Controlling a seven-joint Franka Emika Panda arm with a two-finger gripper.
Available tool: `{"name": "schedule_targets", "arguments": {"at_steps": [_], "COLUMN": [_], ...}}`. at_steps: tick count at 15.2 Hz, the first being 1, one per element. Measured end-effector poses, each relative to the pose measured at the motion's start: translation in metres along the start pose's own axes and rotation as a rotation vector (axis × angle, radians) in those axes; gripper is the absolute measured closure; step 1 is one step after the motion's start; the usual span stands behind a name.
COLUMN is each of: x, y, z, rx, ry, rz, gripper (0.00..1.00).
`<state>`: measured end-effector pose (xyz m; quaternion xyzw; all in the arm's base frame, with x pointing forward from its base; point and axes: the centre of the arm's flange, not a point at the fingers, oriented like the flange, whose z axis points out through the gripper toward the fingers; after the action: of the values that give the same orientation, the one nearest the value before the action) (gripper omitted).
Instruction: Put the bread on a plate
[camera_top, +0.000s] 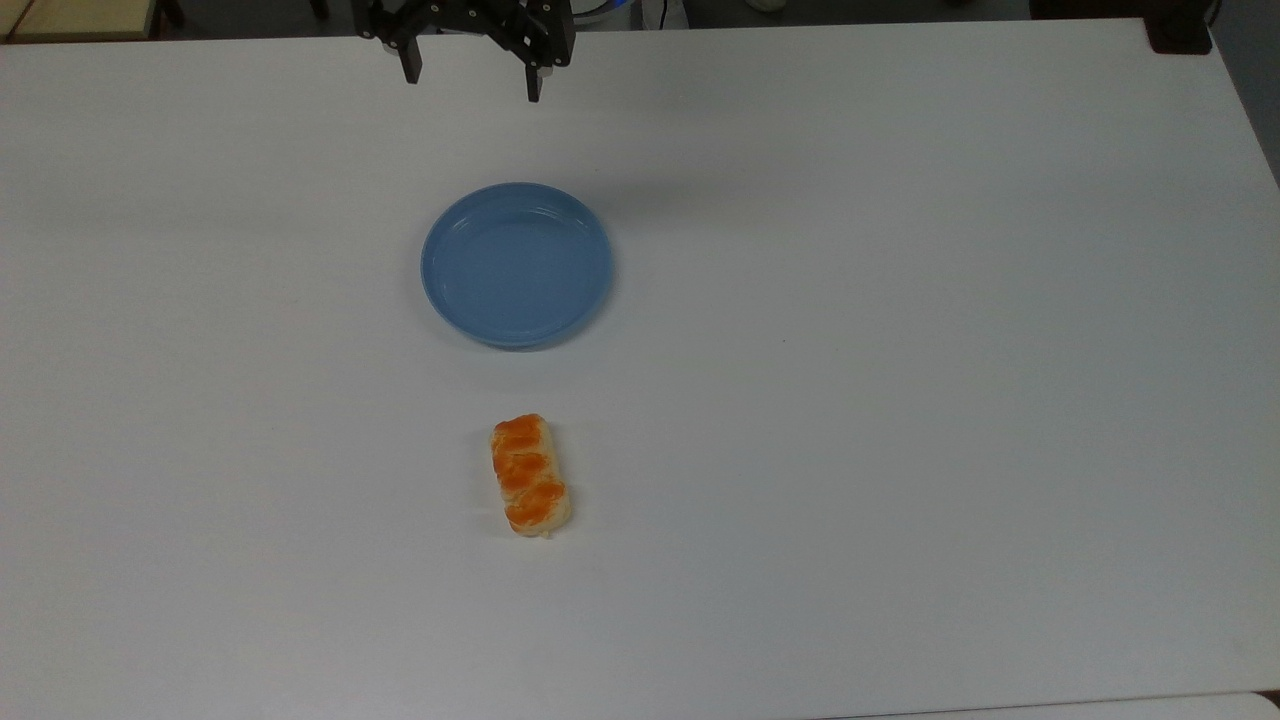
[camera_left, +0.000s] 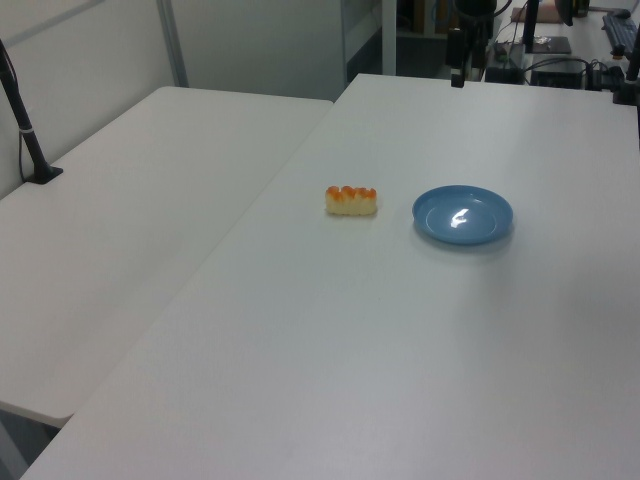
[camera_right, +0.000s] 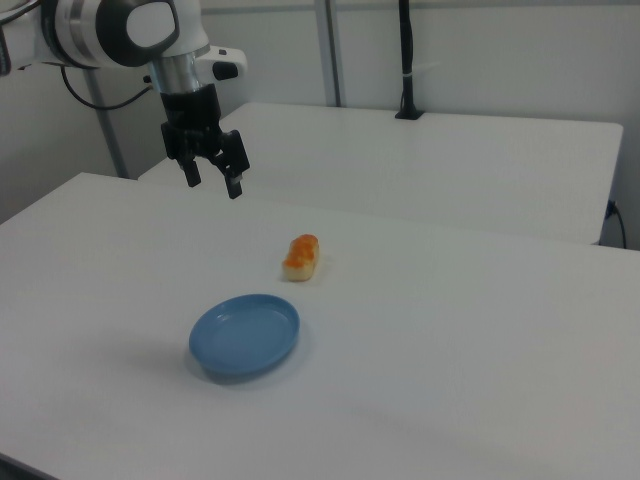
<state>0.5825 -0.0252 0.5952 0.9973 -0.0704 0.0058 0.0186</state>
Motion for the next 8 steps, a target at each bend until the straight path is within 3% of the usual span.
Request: {"name": "schedule_targets", "arguments": {"at_steps": [8], "x": [0.0002], "y": [0.0022], "z": [0.0003], "rx": [0.000], "ry": [-0.001], "rz": [0.002], "gripper": [0.00]}}
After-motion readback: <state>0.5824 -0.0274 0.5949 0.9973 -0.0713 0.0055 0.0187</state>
